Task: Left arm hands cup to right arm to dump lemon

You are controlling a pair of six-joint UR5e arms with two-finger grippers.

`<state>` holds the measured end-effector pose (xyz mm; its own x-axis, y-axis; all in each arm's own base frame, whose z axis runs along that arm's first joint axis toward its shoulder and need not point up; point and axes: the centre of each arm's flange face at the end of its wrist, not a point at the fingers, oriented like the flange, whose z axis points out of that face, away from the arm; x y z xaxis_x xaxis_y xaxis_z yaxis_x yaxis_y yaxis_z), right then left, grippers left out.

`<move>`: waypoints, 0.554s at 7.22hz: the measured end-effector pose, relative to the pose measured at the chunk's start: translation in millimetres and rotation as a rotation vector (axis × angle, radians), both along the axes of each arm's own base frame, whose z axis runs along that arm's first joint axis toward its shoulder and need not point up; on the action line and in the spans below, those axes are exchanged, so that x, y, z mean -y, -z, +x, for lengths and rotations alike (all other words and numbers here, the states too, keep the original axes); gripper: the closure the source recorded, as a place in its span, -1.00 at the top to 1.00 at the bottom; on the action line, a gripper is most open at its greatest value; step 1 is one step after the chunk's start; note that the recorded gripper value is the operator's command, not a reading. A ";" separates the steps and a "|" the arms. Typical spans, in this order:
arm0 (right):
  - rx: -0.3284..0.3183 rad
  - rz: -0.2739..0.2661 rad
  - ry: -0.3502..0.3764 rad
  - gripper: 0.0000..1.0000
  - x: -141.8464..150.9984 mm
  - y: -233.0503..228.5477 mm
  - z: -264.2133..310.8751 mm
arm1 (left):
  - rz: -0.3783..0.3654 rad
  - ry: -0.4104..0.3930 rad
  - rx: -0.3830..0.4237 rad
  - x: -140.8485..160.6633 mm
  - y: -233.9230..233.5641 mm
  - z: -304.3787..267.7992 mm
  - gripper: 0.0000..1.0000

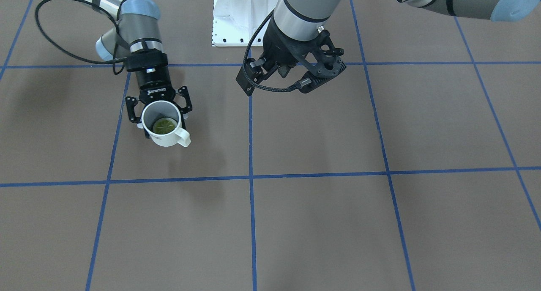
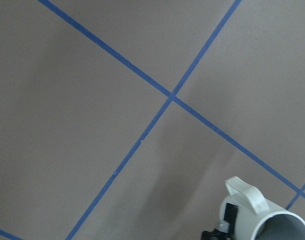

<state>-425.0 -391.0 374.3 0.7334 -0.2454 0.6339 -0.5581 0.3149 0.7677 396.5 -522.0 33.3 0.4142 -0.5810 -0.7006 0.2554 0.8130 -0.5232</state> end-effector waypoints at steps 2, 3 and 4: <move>0.101 -0.030 -0.001 -0.77 -3.1 -60.1 61.5 | -0.001 0.001 0.002 0.6 -1.7 -0.2 1.00; 0.204 -0.061 -0.018 -0.77 -7.9 -83.6 90.2 | -0.002 0.002 0.003 1.0 -2.3 0.1 1.00; 0.271 -0.080 -0.031 -0.73 -16.9 -109.9 120.3 | -0.002 0.004 0.007 2.1 -3.6 1.0 1.00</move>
<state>-304.7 -374.1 484.2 0.5407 -0.1666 0.8245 -0.7502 0.3478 0.5623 397.5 -524.1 36.9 0.4172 -0.5842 -0.6962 0.2621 0.8109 -0.5233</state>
